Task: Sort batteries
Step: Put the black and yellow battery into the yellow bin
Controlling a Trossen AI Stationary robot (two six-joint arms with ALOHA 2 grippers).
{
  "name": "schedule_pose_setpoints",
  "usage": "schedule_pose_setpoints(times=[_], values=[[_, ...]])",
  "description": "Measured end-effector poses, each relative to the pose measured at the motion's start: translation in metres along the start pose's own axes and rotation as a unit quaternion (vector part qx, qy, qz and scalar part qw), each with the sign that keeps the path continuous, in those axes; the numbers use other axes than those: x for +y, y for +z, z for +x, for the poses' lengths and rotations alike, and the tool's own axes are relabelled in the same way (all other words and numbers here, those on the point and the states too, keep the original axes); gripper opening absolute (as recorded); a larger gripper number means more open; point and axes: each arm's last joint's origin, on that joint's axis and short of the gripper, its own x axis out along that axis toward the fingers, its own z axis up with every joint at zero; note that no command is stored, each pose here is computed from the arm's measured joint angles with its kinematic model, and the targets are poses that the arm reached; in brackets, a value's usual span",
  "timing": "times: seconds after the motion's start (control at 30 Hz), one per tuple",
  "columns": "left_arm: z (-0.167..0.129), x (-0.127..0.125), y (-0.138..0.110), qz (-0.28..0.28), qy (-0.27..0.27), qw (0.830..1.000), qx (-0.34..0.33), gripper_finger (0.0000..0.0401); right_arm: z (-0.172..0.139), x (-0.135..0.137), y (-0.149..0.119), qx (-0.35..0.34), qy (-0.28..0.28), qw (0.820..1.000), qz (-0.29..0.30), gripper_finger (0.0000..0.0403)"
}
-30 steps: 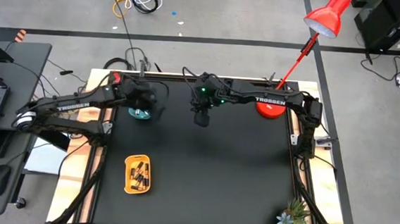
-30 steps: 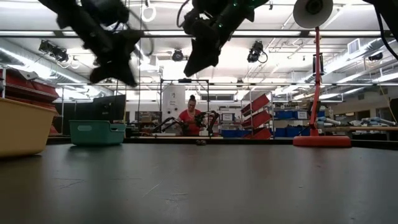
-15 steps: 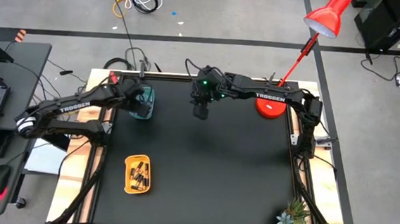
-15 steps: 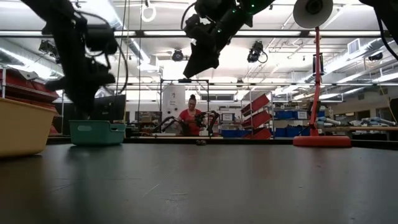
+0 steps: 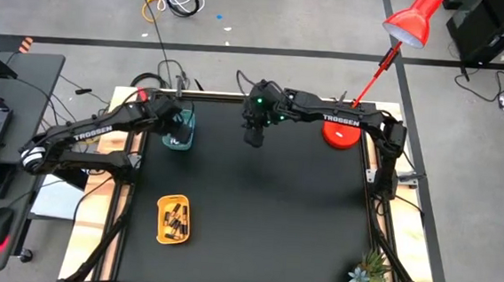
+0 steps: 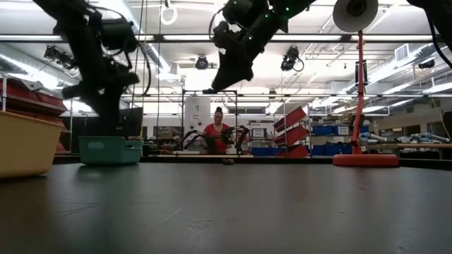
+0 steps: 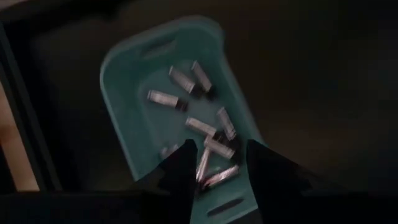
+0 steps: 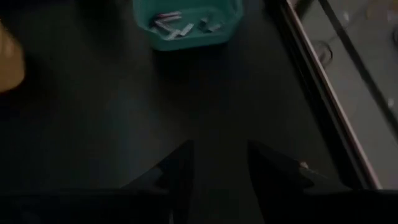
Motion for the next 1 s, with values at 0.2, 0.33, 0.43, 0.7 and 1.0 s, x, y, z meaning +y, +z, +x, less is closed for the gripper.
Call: schedule_pose_setpoints(times=[0.2, 0.33, 0.43, 0.7, 1.0], values=[[-0.020, -0.008, 0.024, 0.007, -0.032, 0.997, -0.068, 0.0147, 0.004, -0.035, -0.010, -0.007, 0.002, 0.996, 0.090, 0.0155], [-0.024, -0.012, 0.031, 0.011, -0.048, 0.994, -0.101, 0.0147, 0.014, -0.057, -0.028, -0.005, -0.022, 0.992, 0.124, 0.0155], [-0.025, -0.014, 0.035, 0.003, -0.058, 0.991, -0.121, 0.0147, 0.023, -0.069, -0.045, 0.000, -0.025, 0.989, 0.146, 0.0156], [-0.026, -0.019, 0.043, -0.032, -0.101, 0.983, -0.152, 0.0147, 0.042, -0.079, -0.082, 0.033, -0.016, 0.985, 0.166, 0.0185], [-0.019, -0.029, 0.051, -0.044, -0.150, 0.976, -0.153, 0.0147, 0.082, -0.093, -0.099, 0.046, -0.004, 0.991, 0.125, 0.0245]])
